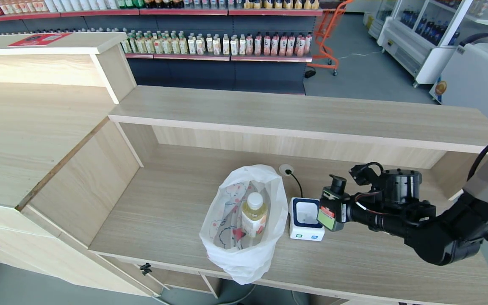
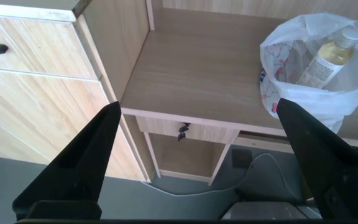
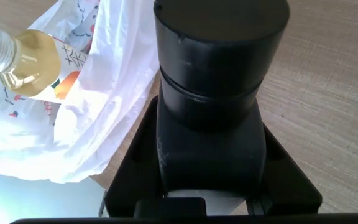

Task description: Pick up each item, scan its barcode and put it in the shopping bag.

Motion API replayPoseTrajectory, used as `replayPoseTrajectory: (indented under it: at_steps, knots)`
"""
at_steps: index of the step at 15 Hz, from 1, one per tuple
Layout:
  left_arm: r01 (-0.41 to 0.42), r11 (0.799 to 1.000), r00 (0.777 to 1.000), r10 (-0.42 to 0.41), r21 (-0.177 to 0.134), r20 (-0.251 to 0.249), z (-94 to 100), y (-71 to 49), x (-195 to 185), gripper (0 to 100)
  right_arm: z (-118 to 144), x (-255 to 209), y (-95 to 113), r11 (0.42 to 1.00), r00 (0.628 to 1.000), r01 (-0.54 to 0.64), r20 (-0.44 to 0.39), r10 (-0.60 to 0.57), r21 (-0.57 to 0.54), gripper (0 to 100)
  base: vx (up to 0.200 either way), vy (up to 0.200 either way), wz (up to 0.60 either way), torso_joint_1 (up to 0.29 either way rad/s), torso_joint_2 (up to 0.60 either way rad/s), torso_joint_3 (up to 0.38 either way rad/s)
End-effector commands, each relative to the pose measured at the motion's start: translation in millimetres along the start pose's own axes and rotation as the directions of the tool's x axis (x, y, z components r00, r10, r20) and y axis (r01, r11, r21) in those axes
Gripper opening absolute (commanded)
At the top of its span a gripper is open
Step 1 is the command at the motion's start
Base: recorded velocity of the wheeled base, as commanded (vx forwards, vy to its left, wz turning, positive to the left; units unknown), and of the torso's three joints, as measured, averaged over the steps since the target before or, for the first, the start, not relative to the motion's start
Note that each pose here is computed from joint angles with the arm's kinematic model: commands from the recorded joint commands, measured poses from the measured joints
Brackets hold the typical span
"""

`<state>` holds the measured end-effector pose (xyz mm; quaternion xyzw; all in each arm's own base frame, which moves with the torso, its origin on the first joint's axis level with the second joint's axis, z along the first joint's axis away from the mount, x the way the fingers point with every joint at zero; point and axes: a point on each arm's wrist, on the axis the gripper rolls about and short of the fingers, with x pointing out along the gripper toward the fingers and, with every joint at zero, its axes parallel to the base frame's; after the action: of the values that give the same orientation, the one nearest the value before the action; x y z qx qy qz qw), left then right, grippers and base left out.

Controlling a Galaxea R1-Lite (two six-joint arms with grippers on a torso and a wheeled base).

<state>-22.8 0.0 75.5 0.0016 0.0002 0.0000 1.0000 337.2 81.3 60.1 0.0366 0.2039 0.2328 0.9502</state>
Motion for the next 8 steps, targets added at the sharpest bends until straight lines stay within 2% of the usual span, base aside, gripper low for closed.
replayPoseTrajectory:
  at_steps: [1, 4, 8]
  knots:
    - [0.0, 1.0, 1.0, 0.0, 0.0, 0.0, 0.0, 0.0, 0.0, 100, -2.6, 12.5, -2.4, 1.0, 1.0, -0.005, -0.003, 0.005, 0.006, 0, 0.0, 0.0, 0.0, 0.0, 0.0, 0.0]
    - [0.0, 1.0, 1.0, 0.0, 0.0, 0.0, 0.0, 0.0, 0.0, 100, -6.4, 21.5, -4.0, 1.0, 1.0, -0.007, -0.011, 0.007, 0.007, 0, 0.0, 0.0, 0.0, 0.0, 0.0, 0.0]
    - [0.0, 1.0, 1.0, 0.0, 0.0, 0.0, 0.0, 0.0, 0.0, 100, -6.4, 36.9, 4.3, 0.998, 0.999, -0.038, -0.002, 0.038, 0.046, 0, 0.0, 0.0, 0.0, 0.0, 0.0, 0.0]
